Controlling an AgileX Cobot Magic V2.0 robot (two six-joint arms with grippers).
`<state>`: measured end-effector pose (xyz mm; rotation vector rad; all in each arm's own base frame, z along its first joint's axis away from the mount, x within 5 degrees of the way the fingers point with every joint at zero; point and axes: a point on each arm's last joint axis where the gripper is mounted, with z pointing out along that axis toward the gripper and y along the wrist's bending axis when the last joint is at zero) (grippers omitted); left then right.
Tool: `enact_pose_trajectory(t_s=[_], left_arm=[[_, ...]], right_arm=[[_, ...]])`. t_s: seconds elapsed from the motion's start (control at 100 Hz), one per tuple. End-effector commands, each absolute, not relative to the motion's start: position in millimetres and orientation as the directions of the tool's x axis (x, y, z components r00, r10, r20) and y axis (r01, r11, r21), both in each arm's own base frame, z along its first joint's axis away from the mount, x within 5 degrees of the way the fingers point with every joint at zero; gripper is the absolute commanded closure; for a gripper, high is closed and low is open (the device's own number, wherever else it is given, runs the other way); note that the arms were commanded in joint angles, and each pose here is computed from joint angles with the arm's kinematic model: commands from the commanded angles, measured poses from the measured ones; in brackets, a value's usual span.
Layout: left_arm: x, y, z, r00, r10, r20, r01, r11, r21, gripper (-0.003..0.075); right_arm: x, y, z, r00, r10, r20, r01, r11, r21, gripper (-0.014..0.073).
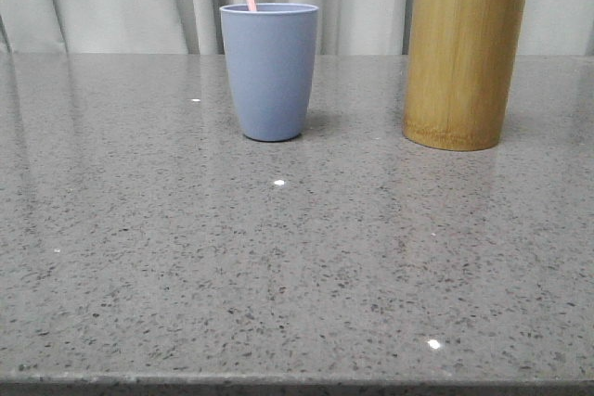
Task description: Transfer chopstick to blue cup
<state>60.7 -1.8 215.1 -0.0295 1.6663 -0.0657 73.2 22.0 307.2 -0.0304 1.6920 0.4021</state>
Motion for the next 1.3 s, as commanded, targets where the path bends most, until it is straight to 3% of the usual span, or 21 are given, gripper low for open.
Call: enact_pose_trajectory(t_s=[0.0, 0.12, 1.29], left_arm=[[60, 0, 220, 0.058, -0.069, -0.996, 0.009, 0.998, -0.069, 0.0739], [58, 0, 205, 0.020, -0.069, -0.997, 0.004, 0.998, -0.069, 0.0739], [54, 0, 204, 0.032, -0.069, -0.997, 0.007, 0.998, -0.069, 0.0739]], right_arm=[[74, 20, 322, -0.068, 0.221, -0.973, -0.254, 0.939, 0.231, 0.0662], [74, 20, 322, -0.068, 0.221, -0.973, -0.254, 0.939, 0.231, 0.0662], [74, 20, 322, -0.068, 0.221, -0.973, -0.254, 0.939, 0.231, 0.0662]])
